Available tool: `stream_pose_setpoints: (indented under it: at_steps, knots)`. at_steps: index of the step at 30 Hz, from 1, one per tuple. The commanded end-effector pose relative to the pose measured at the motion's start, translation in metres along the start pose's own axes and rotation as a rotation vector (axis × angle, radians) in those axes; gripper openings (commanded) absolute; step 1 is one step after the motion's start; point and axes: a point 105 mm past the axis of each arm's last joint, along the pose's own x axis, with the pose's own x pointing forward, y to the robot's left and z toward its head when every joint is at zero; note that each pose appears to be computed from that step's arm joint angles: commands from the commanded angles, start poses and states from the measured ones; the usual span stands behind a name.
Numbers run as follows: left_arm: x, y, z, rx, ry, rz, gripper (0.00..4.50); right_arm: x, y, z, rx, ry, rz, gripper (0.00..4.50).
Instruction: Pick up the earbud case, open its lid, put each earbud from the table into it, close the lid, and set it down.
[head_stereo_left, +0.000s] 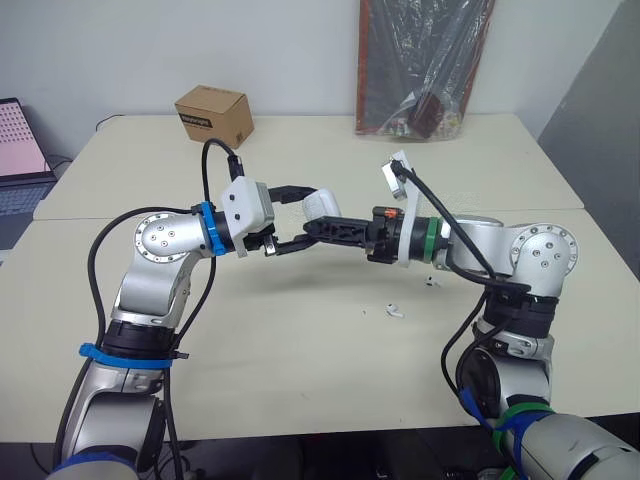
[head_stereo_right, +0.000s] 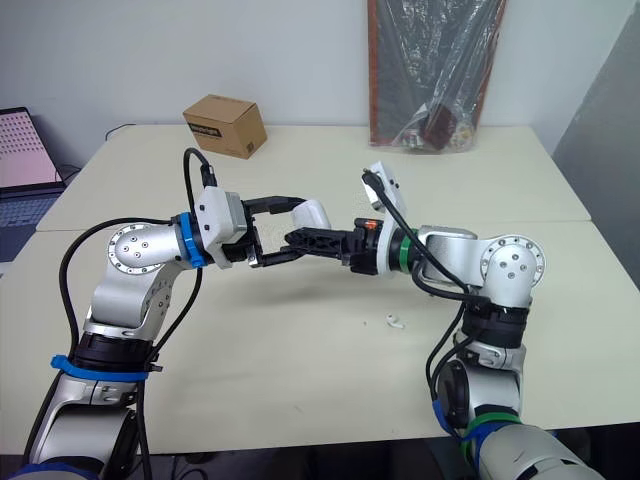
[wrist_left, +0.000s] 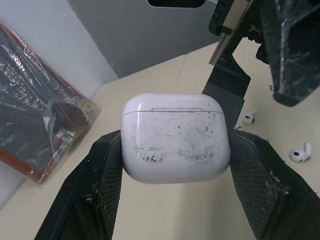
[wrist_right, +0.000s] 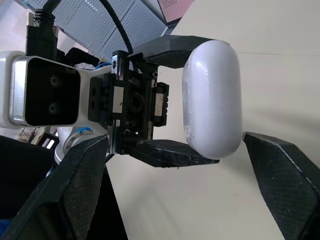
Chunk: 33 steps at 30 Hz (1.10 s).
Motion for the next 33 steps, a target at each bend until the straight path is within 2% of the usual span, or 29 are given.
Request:
stream_pose_setpoints:
  at_steps: [1,4,6,17,20,25,32,33]
  knots:
    - [-0.0013,0.0016,0.0157,0.04,-0.046,-0.001,2.76,-0.0016,0.011,0.0116,-0.023,-0.037,0.041,4.5]
    - [-0.001,0.0003,0.0164,0.035,-0.05,-0.003,2.76,-0.0016,0.0107,0.0137,-0.019,-0.043,0.038,3.87]
    - [-0.0012,-0.0004,0.0166,0.032,-0.051,-0.005,2.76,-0.0013,0.0121,0.0139,-0.018,-0.042,0.047,3.22]
    - [-0.0025,-0.0041,0.0161,0.023,-0.047,-0.016,2.76,-0.001,0.013,0.0156,-0.008,-0.043,0.049,3.22]
    - [-0.0023,-0.0042,0.0165,0.021,-0.049,-0.017,2.76,-0.0009,0.0137,0.0155,-0.006,-0.043,0.049,2.56]
    - [-0.0022,-0.0022,0.0174,0.017,-0.053,-0.013,2.76,-0.0007,0.0151,0.0126,0.0,-0.027,0.055,0.78]
    - [-0.003,0.0002,0.0174,0.013,-0.045,0.011,2.76,-0.0001,0.0191,0.009,0.013,-0.012,0.072,0.76]
    - [-0.0033,-0.002,0.0163,-0.025,-0.042,-0.013,2.76,0.0,0.0195,0.0087,0.015,-0.011,0.073,0.76]
